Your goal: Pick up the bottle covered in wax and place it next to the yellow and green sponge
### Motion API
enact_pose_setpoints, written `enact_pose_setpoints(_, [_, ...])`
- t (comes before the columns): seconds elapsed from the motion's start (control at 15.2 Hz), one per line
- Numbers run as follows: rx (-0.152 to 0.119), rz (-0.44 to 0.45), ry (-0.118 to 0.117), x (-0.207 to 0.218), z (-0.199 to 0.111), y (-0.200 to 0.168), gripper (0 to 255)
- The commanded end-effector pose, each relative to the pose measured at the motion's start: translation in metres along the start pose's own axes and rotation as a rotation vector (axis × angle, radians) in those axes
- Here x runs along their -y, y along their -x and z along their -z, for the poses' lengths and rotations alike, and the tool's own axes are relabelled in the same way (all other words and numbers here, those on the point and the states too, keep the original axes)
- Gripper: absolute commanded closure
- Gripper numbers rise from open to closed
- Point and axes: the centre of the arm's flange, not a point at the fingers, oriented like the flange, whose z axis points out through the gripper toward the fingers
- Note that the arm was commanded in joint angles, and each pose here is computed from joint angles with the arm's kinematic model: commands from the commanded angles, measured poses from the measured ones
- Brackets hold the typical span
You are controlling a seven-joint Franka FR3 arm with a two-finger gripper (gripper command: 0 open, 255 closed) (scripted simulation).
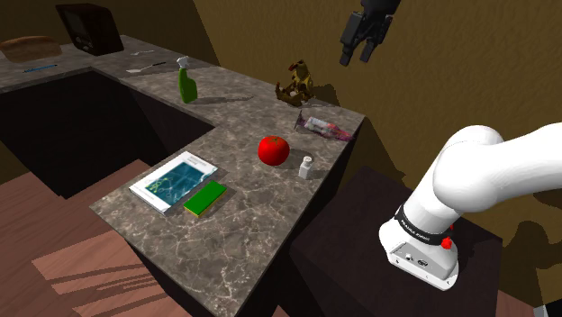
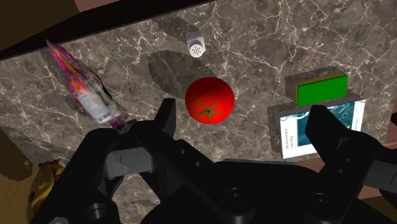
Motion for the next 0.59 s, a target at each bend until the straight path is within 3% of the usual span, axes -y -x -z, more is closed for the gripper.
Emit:
enact_pose_setpoints(0.0, [0.0, 0.0, 0.0, 0.0, 0.0, 0.0, 0])
enact_pose_setpoints(0.53, [-0.021, 0.08, 0.036, -0.061, -0.082, 0.0, 0])
